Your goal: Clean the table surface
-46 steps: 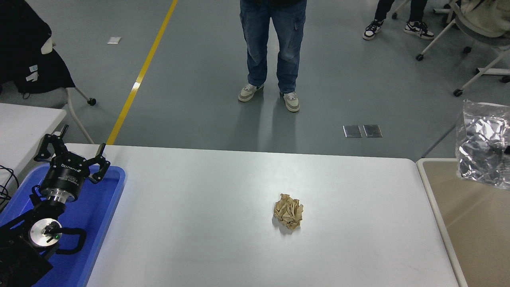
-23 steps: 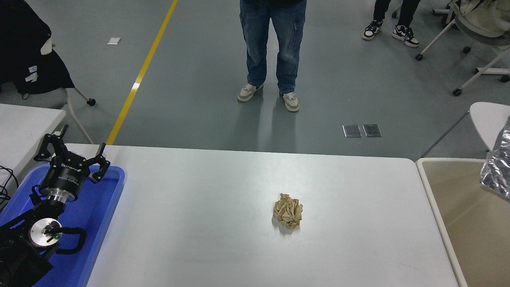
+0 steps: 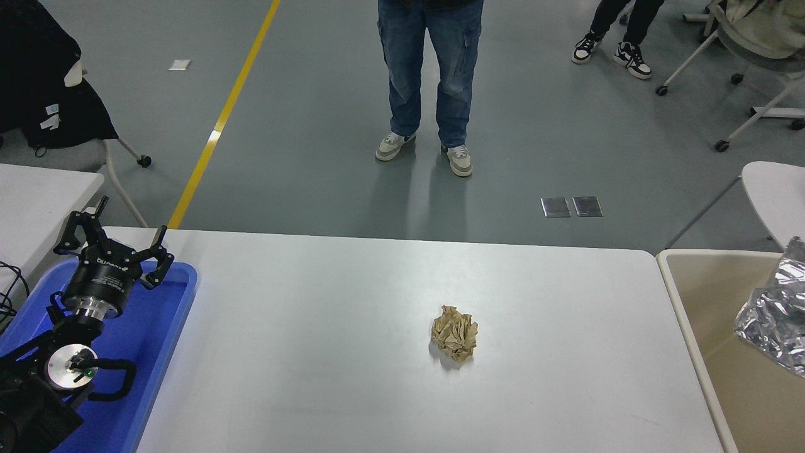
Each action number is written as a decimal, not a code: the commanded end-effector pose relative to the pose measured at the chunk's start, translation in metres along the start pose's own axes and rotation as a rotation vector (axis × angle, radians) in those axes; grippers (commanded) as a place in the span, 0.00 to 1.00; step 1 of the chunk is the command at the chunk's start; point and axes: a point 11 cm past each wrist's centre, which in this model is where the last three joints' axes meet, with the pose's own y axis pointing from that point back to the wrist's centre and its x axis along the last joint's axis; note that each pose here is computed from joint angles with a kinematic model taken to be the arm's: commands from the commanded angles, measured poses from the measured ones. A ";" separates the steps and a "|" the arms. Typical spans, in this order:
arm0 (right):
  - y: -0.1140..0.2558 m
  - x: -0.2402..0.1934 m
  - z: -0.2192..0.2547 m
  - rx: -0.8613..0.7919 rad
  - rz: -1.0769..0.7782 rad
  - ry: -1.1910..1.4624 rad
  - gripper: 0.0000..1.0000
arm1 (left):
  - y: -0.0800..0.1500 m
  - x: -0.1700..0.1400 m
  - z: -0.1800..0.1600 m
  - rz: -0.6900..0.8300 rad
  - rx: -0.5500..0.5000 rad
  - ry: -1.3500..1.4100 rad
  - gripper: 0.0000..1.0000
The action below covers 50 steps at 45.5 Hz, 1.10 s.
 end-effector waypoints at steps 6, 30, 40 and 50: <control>-0.006 -0.021 0.008 -0.018 0.010 -0.026 0.00 | 0.000 0.000 0.000 0.000 0.000 0.000 1.00; -0.010 -0.041 0.022 -0.044 0.006 -0.009 0.00 | 0.000 0.000 0.000 0.001 0.001 0.000 1.00; -0.010 -0.039 0.023 -0.044 0.021 -0.009 0.01 | 0.000 0.000 0.000 0.001 0.001 0.000 1.00; -0.010 -0.034 0.022 -0.040 0.091 -0.004 0.54 | 0.000 0.000 0.000 0.001 0.001 0.000 1.00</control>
